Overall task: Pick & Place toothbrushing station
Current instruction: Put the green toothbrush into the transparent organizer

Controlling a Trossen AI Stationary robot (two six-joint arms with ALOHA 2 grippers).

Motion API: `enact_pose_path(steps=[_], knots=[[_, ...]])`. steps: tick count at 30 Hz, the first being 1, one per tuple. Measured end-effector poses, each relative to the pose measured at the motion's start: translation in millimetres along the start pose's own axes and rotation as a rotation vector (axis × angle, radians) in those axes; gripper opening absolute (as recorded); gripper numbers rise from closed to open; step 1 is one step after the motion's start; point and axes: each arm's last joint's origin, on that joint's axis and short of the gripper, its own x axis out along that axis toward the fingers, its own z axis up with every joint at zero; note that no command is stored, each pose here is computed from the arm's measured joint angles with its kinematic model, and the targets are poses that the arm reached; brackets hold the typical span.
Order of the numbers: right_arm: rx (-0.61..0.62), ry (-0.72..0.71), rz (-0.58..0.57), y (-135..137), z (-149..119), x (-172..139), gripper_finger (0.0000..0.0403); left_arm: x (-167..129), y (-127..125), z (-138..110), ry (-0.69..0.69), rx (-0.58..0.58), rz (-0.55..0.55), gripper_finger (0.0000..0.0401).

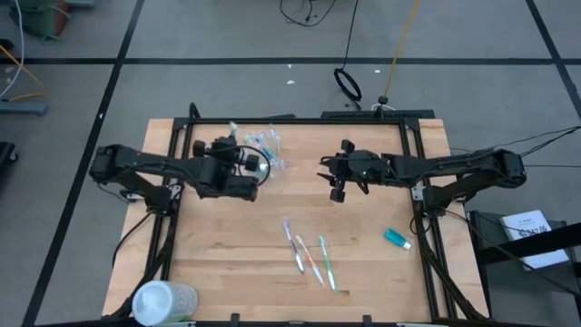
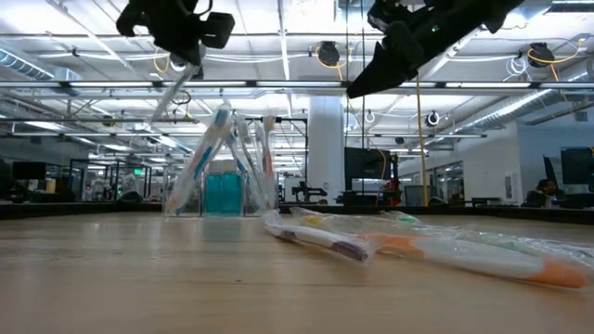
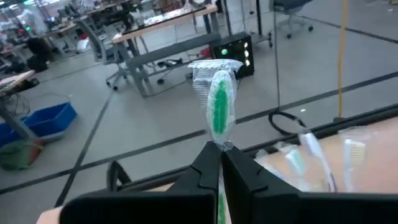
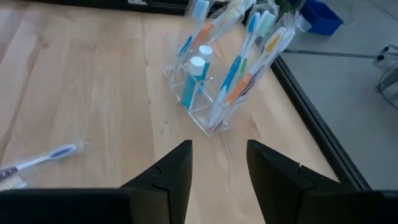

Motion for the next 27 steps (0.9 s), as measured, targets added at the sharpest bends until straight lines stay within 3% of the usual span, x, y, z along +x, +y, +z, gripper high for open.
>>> enact_pose_path(steps=[3, 7, 10, 19, 23, 27], knots=[[0.01, -0.043, -0.004, 1, -3, 2, 0.0146, 2, -3, -6, -0.01, -0.022, -0.054, 0.0003], [0.029, -0.115, -0.01, 1, -4, 4, 0.0146, 15, -20, -14, 0.02, 0.088, -0.17, 0.0002], [0.041, -0.151, -0.011, 2, -6, 5, 0.0146, 27, -25, -2, -0.01, 0.128, -0.221, 0.0004], [0.088, -0.149, -0.007, 3, -12, 6, 0.0146, 45, 16, 56, -0.125, 0.062, -0.369, 0.0007], [0.089, -0.161, -0.009, 3, -11, 6, 0.0146, 52, 27, 60, -0.116, 0.051, -0.43, 0.0006], [0.09, -0.172, -0.01, 3, -10, 6, 0.0146, 64, 18, 37, -0.113, 0.015, -0.559, 0.0005]])
